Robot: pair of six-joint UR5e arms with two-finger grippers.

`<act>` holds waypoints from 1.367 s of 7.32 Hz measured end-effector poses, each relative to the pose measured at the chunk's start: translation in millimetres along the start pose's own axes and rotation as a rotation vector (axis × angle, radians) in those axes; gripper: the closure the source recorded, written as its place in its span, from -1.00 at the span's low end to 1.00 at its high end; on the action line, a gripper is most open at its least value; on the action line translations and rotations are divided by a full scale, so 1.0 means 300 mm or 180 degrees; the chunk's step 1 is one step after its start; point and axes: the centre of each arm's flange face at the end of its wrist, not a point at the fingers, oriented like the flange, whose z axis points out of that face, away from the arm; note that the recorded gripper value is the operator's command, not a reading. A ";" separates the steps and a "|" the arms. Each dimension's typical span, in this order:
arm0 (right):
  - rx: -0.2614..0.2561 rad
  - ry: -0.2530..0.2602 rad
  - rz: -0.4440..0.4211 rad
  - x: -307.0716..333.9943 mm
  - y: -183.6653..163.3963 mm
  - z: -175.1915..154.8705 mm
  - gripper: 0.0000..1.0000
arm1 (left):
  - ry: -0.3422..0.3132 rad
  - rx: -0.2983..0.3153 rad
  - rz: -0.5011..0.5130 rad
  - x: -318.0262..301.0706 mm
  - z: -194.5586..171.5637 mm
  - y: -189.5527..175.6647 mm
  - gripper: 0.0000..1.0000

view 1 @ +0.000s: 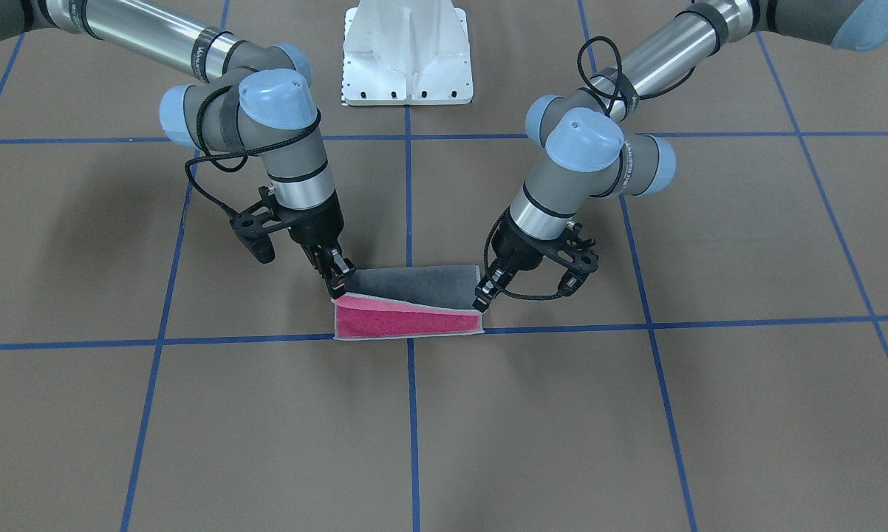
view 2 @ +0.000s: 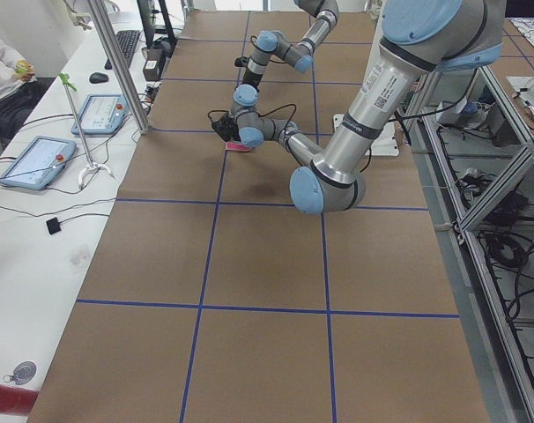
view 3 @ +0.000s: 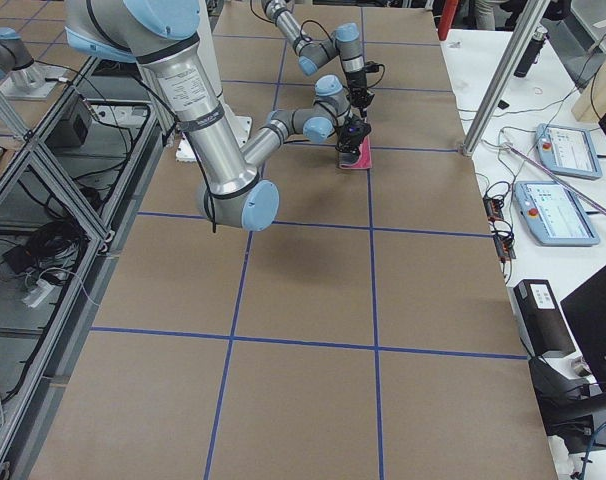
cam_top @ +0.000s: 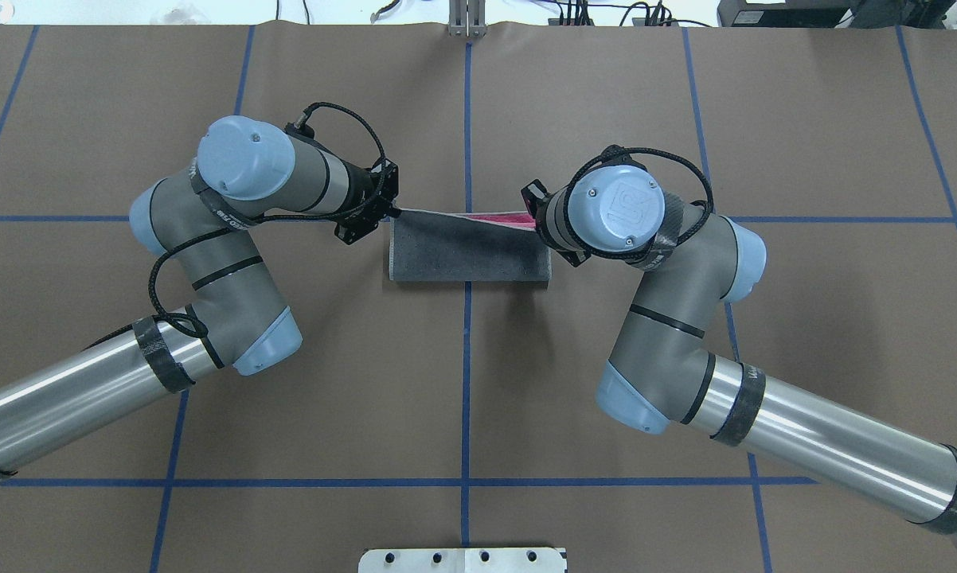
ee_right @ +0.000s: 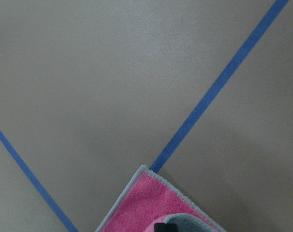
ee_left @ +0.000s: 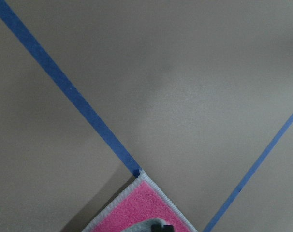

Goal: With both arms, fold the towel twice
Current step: 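Open both grippers and lift them off the folded towel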

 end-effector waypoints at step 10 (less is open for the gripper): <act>0.0018 0.0011 -0.0099 -0.059 -0.139 0.009 -1.00 | 0.0110 0.0193 -0.0227 0.074 0.007 -0.041 -0.99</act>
